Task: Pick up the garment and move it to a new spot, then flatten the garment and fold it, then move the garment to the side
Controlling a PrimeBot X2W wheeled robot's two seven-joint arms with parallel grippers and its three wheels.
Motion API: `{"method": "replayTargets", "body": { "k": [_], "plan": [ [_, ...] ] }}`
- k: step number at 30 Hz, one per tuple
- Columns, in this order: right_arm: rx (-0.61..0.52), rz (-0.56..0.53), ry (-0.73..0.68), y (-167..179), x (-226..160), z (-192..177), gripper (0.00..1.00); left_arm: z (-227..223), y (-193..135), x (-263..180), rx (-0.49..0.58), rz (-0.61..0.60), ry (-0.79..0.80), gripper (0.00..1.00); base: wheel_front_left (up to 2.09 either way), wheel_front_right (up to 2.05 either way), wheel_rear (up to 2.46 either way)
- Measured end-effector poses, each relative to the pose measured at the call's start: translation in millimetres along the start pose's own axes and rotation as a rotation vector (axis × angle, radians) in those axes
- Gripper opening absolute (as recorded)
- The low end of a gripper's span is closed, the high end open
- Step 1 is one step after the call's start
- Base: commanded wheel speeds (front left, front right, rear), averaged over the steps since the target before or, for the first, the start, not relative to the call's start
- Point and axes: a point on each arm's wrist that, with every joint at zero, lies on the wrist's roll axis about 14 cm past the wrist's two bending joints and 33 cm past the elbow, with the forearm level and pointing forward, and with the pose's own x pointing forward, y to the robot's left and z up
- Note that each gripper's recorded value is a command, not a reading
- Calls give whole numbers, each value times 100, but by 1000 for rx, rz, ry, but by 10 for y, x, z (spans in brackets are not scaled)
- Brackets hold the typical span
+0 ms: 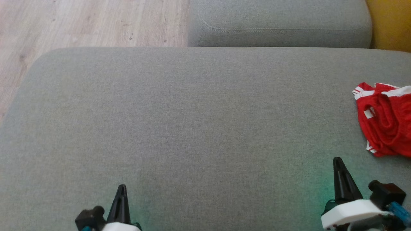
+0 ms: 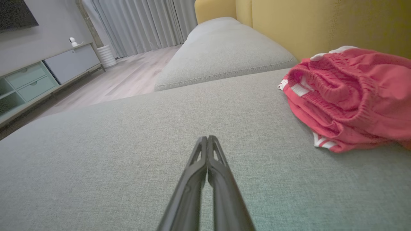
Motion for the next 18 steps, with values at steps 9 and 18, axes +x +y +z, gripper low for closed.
{"method": "replayTargets", "body": {
  "k": [9,18],
  "plan": [
    [108,-27,1,-54,-9,10,0,20,22,33,-100,10,14,0,0,0,0],
    [203,-46,-7,-94,-1,40,0,54,26,63,-191,14,18,0,0,0,0]
  ]
}}
